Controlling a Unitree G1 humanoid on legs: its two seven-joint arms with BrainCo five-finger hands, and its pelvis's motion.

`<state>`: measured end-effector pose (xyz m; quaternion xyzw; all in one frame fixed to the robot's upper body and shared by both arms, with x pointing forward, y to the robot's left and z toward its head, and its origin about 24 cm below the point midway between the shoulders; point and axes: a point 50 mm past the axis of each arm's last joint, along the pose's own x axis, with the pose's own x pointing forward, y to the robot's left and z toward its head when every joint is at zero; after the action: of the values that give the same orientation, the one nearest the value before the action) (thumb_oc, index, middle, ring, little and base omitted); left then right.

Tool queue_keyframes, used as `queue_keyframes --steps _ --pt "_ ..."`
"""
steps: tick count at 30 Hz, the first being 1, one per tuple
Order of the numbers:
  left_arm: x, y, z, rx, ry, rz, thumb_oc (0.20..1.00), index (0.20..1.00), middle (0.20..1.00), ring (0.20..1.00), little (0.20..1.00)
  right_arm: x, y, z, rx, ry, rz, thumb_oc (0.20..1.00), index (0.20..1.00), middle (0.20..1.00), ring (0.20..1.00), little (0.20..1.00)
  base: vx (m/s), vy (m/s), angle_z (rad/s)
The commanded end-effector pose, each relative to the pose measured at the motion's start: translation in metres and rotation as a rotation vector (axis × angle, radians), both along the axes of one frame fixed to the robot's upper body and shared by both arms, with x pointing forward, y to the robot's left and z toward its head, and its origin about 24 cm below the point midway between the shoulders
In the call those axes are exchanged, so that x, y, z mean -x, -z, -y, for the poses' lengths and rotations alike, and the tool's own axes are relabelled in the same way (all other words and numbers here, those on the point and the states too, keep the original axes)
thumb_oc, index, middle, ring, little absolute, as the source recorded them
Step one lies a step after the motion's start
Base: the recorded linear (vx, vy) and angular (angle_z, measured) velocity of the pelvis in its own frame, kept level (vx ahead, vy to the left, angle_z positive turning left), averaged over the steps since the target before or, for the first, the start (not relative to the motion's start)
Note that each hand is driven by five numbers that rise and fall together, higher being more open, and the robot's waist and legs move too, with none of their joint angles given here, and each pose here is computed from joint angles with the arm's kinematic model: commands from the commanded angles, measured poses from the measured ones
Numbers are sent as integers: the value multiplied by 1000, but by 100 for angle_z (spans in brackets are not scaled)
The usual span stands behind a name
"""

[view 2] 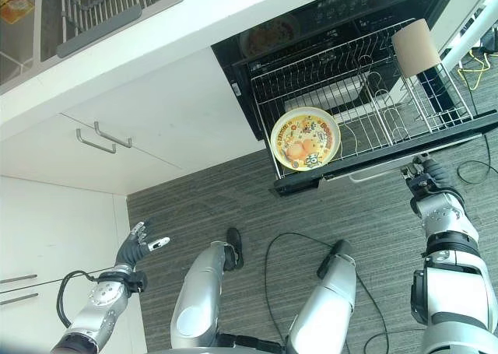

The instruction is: Place the dishes in the dishwasher.

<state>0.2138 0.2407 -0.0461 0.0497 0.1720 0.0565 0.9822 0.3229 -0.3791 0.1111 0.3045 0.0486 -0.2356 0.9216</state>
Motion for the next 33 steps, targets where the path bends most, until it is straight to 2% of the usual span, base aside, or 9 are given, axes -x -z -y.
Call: queue_keyframes --steps 1,11,22,33 --pt "4 -7 -10 -28 17 3 1000 1000 1000 1000 1000 -21 -38 -10 99 -83 63 200 200 200 200 200 21 33 0" --pt "11 -10 -14 -43 54 -10 1000 1000 1000 1000 1000 -32 -109 -5 373 -94 35 200 200 200 200 200 37 36 8" --pt "30 -7 -26 -85 105 -61 1000 1000 1000 1000 1000 -33 -165 -3 548 -30 31 200 200 200 200 200 132 30 27" --pt "41 -14 -52 -179 95 -95 1000 1000 1000 1000 1000 -17 -220 7 564 139 117 200 200 200 200 200 173 -35 20"
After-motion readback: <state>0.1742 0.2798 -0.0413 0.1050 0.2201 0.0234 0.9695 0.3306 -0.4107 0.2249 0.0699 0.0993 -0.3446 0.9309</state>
